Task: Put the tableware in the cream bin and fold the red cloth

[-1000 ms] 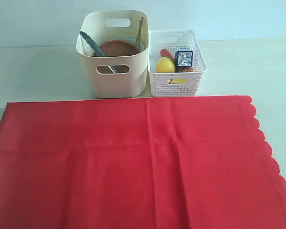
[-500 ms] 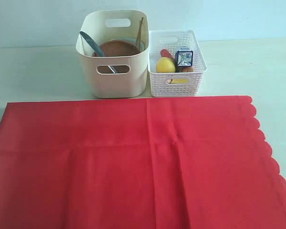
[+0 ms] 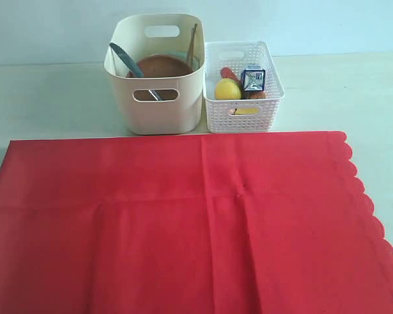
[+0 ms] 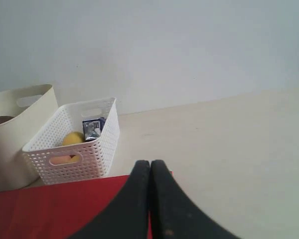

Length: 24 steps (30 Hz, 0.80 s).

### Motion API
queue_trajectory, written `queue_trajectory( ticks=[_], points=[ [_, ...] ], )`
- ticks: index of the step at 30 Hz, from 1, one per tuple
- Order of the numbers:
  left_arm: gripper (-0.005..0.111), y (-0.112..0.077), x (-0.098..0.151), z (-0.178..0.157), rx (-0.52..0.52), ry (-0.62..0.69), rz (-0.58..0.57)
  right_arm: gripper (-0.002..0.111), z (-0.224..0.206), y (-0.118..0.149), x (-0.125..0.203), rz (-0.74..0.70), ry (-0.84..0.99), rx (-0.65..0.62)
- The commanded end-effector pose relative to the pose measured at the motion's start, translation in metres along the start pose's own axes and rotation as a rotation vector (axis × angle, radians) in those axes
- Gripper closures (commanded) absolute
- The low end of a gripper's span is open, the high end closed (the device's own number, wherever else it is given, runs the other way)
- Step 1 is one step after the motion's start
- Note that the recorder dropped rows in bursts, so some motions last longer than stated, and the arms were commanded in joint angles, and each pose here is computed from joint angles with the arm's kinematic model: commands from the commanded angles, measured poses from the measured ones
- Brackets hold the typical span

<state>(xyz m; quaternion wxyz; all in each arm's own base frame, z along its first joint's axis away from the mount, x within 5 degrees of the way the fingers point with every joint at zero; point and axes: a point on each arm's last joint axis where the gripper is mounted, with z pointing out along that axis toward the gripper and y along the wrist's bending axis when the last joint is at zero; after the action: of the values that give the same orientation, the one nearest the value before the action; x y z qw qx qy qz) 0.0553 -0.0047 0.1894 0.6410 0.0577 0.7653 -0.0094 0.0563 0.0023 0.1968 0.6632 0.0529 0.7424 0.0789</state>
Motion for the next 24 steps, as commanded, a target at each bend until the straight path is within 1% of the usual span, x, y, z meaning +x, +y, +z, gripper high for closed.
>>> queue_trajectory(
  ticks=[1,4,7,9,24],
  points=[
    [0.104,-0.0001,-0.0005,-0.0004,0.003,-0.010,0.000,0.108,-0.0003,-0.0025,0.0040,-0.021,0.028,0.033],
    [0.104,-0.0001,-0.0005,-0.0004,0.003,-0.010,0.000,0.108,-0.0003,-0.0027,0.0050,-0.030,0.039,0.035],
    [0.104,-0.0001,-0.0005,-0.0004,0.003,-0.010,0.000,0.108,-0.0004,-0.0029,0.0058,-0.113,0.049,0.035],
    [0.104,-0.0001,-0.0005,-0.0004,0.003,-0.010,0.000,0.108,-0.0004,-0.0029,0.0058,-0.140,0.050,0.034],
    [0.104,-0.0001,-0.0005,-0.0004,0.003,-0.010,0.000,0.108,-0.0006,-0.0035,0.0086,-0.146,0.082,0.039]
  ],
)
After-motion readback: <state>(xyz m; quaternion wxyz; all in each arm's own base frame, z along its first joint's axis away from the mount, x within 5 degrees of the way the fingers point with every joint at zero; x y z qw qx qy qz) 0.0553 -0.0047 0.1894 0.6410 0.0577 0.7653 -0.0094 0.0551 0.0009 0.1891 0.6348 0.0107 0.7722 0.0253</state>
